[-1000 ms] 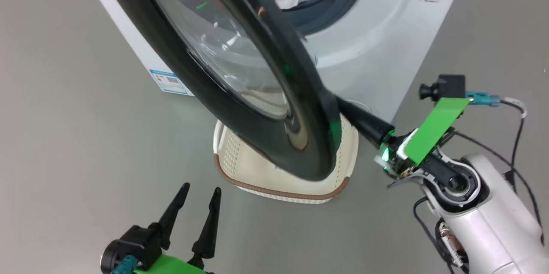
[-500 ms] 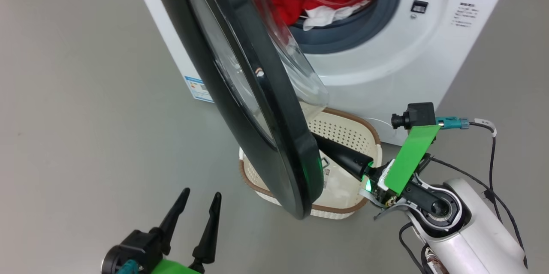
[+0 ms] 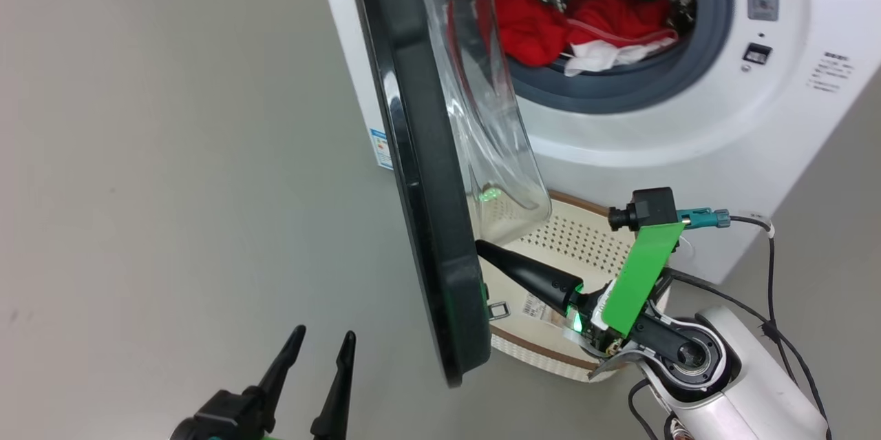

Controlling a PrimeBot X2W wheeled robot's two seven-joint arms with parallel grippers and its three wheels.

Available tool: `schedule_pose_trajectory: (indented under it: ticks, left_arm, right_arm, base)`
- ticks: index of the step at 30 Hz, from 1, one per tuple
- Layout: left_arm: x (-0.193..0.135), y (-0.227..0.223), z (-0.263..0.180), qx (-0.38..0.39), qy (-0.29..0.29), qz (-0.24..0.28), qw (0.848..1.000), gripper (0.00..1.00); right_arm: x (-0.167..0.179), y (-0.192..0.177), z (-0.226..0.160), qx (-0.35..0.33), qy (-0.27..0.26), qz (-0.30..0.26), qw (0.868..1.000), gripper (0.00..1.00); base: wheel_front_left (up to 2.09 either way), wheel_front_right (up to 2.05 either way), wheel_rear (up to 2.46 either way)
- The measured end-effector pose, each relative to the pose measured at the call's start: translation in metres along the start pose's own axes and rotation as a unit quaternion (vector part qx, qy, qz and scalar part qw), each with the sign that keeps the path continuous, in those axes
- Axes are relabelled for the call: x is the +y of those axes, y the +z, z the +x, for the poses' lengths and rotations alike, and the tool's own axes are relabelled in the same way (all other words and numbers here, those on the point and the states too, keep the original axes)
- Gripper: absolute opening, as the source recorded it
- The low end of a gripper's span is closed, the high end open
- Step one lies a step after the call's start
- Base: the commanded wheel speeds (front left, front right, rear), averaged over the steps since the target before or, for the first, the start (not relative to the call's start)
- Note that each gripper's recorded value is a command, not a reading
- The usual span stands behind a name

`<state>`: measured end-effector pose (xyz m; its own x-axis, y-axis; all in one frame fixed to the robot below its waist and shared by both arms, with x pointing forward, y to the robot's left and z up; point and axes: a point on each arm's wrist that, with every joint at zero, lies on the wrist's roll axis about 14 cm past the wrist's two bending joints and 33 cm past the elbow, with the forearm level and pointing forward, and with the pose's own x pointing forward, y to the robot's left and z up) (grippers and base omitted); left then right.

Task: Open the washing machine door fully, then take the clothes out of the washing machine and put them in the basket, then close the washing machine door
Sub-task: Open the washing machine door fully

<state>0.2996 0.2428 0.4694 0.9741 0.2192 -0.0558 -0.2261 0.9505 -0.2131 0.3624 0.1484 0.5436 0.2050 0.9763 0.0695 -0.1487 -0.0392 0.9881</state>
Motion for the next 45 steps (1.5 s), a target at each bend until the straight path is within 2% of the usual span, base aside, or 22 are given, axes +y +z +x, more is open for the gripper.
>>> schedule_pose_trajectory:
  ticks: [14, 28, 31, 33, 34, 35, 45]
  left_arm:
    - [0.031, 0.013, -0.026, -0.025, 0.055, -0.009, 0.998, 1.00]
    - [0.033, 0.016, -0.025, -0.030, 0.059, -0.007, 0.998, 1.00]
    - [0.032, 0.016, -0.025, -0.031, 0.058, -0.007, 0.998, 1.00]
    - [0.032, 0.016, -0.025, -0.031, 0.057, -0.008, 0.998, 1.00]
    - [0.031, 0.016, -0.025, -0.031, 0.056, -0.008, 0.998, 1.00]
    - [0.031, 0.016, -0.025, -0.031, 0.056, -0.008, 0.998, 1.00]
    - [0.024, 0.015, -0.020, -0.029, 0.042, -0.010, 0.999, 1.00]
  right_arm:
    - [0.016, -0.051, 0.026, 0.069, 0.025, 0.017, 0.997, 0.00]
    - [0.015, -0.052, 0.030, 0.064, 0.025, 0.024, 0.997, 0.00]
    - [0.012, -0.048, 0.029, 0.055, 0.018, 0.019, 0.998, 0.25]
    - [0.011, -0.045, 0.028, 0.048, 0.016, 0.015, 0.999, 0.48]
    - [0.010, -0.044, 0.028, 0.045, 0.014, 0.013, 0.999, 0.79]
    - [0.009, -0.043, 0.027, 0.040, 0.012, 0.012, 0.999, 1.00]
    - [-0.020, -0.031, 0.001, -0.012, -0.033, 0.012, 0.999, 1.00]
  base:
    - [0.00, 0.00, 0.00]
    - [0.00, 0.00, 0.00]
    - [0.00, 0.00, 0.00]
    - [0.00, 0.00, 0.00]
    - [0.00, 0.00, 0.00]
    - [0.00, 0.00, 0.00]
    - [0.00, 0.00, 0.00]
